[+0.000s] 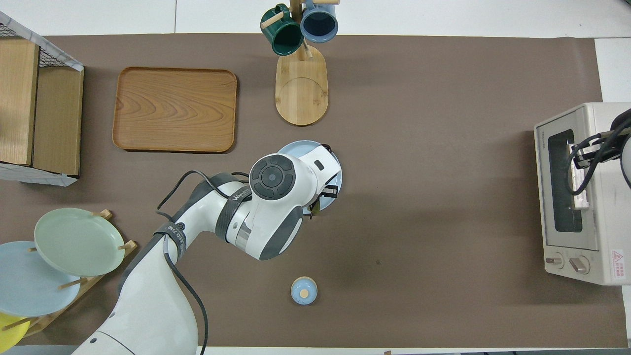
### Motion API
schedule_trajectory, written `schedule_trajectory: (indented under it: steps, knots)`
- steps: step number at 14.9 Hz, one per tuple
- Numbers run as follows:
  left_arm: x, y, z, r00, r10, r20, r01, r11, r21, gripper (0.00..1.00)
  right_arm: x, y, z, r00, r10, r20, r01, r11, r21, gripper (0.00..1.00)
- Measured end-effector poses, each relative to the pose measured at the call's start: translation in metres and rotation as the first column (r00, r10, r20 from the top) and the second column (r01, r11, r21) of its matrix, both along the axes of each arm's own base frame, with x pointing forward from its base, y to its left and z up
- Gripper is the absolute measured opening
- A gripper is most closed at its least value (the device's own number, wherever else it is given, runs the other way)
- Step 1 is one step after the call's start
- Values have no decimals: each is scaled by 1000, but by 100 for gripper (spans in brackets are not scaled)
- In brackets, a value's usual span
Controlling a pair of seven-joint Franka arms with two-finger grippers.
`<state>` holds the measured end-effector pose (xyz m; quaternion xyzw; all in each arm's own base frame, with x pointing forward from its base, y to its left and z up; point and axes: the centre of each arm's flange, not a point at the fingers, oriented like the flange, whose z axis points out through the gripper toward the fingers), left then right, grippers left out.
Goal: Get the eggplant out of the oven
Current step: 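Carry the eggplant to the wooden tray with the left gripper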
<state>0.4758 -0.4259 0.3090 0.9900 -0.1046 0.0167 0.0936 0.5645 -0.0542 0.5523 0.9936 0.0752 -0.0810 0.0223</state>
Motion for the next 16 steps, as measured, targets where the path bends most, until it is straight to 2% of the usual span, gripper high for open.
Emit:
schedule_trajectory:
  steps: [3, 4, 5, 8, 10, 11, 16]
  knots:
    - [5, 3, 3, 1000, 11, 1, -11, 1000, -1, 28, 0, 5, -2, 1000, -1, -6, 1, 1000, 31, 36]
    - [12, 10, 10, 1000, 29, -3, -29, 1000, 2, 28, 0, 6, -2, 1000, 0, -6, 0, 999, 32, 36]
    - [24, 25, 22, 998, 56, -14, -56, 998, 8, 28, 0, 7, -2, 1000, 1, -7, -1, 999, 32, 42]
    - [76, 118, 78, 980, 190, -53, -188, 982, 29, 28, 0, 10, -3, 1000, 6, -10, -6, 999, 33, 70]
    - [99, 174, 100, 962, 270, -51, -269, 963, 27, 28, 0, 12, -3, 1000, 11, -11, -11, 999, 34, 93]
    - [109, 198, 101, 953, 298, -52, -297, 954, 28, 28, 0, 12, -3, 1000, 11, -11, -10, 999, 34, 100]
    - [151, 301, 78, 937, 345, -57, -344, 938, 37, 28, 0, 8, -3, 1000, -7, -10, 7, 999, 32, 100]
